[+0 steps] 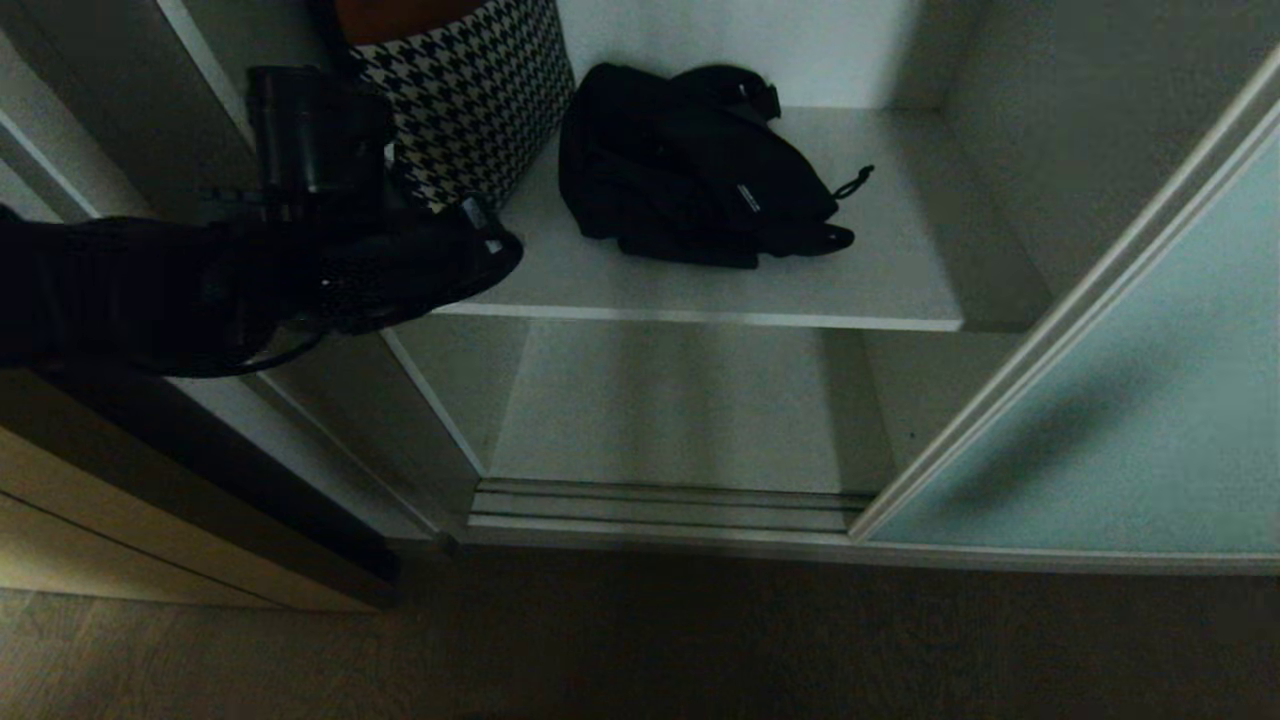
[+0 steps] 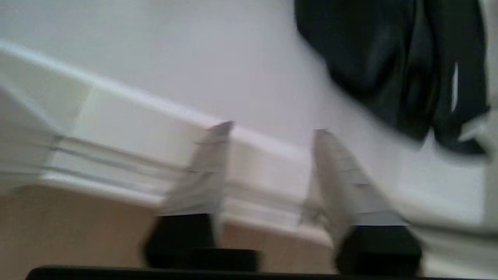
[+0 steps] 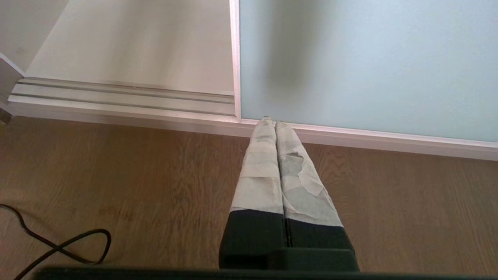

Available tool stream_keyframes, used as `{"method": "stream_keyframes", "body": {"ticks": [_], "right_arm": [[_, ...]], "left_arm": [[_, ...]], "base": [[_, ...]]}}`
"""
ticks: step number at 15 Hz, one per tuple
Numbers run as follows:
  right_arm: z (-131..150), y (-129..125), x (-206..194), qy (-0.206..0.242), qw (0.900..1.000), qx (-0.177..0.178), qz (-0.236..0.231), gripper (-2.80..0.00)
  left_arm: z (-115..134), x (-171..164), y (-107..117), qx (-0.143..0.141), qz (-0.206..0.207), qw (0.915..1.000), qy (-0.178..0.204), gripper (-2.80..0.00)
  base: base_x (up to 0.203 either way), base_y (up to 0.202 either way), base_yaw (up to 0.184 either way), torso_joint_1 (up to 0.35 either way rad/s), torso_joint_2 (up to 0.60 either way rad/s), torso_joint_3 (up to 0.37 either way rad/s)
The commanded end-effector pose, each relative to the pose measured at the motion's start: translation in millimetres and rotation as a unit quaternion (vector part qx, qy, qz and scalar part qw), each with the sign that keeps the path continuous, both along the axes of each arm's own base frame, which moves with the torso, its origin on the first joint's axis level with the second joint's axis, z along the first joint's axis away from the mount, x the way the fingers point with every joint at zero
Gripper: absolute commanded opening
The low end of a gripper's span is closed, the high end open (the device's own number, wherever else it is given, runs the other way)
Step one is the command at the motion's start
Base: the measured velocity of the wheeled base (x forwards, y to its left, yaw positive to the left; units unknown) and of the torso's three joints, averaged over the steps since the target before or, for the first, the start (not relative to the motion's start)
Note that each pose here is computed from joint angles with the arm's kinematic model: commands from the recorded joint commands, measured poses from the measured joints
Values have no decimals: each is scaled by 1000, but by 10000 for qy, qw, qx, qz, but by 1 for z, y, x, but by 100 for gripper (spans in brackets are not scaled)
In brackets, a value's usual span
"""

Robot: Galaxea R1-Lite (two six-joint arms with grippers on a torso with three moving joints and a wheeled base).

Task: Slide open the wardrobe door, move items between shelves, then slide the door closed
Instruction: Place the bag on the lower shelf

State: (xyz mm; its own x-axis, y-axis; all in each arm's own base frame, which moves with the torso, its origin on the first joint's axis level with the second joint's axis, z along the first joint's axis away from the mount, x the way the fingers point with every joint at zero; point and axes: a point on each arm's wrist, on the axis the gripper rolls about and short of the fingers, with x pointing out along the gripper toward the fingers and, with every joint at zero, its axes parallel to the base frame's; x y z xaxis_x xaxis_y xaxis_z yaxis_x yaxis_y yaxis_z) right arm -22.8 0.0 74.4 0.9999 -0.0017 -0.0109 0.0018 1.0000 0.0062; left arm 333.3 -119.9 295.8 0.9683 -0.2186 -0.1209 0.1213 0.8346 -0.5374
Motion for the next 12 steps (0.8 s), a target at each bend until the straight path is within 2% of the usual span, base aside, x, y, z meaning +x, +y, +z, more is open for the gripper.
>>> {"method": "stream_keyframes", "body": {"ticks": [1, 4, 6, 8, 12], "right_arm": [[0, 0, 0, 7, 10000, 0, 1, -280], [0, 0, 0, 7, 10000, 0, 1, -280], [0, 0, 0, 3, 10000, 0, 1, -280], [0, 0, 0, 7, 10000, 0, 1, -280], [0, 0, 0, -1, 10000, 0, 1, -280]], "left_arm": [[-8, 13, -13, -68, -170, 9998, 55, 0], [-3, 13, -22, -260, -658, 9975, -8, 0], [-14, 22, -27, -238, -896, 9957, 41, 0], [-20, 39, -34, -378, -941, 9941, -373, 0], [-22, 61, -43, -465, -974, 9910, -788, 0]], "base": [[0, 0, 0, 0, 0, 0], [0, 0, 0, 0, 0, 0], [0, 0, 0, 0, 0, 0], [0, 0, 0, 0, 0, 0], [0, 0, 0, 0, 0, 0]]}}
